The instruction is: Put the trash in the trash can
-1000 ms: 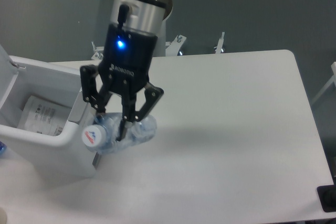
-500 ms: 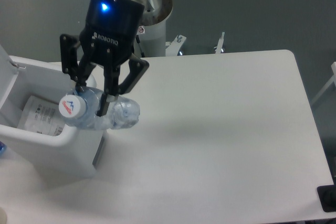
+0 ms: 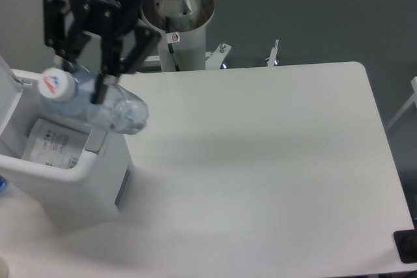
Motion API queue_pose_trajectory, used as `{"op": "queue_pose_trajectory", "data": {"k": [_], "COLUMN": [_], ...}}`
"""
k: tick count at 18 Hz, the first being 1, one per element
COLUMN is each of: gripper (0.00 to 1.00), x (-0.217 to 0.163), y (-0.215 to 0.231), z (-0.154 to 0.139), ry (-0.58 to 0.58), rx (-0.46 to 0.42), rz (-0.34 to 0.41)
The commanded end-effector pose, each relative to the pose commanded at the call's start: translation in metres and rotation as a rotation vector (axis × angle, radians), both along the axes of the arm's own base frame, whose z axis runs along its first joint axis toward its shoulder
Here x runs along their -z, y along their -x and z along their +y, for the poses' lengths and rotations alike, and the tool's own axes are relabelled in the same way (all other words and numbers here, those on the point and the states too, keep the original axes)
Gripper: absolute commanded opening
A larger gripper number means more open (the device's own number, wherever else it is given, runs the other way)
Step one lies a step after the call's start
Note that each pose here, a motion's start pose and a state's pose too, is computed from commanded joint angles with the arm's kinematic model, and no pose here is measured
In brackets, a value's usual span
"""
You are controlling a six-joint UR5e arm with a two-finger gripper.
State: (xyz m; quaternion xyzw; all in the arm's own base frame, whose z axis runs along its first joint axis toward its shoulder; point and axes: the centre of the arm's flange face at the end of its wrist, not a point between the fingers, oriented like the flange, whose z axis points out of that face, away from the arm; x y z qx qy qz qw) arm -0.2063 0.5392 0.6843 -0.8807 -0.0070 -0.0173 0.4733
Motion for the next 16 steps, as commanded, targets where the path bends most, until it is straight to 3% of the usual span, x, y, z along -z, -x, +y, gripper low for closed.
{"op": "queue_pose_trajectory", "data": {"k": [11, 16], "gripper": [0.55, 0.76], "x": [0.025, 0.052], "y": [-0.053, -0.065], "z": [0.023, 0.028], "ry": [0.049, 0.093], "rx": [0.023, 0.048], "rz": [-0.143, -0.162]}}
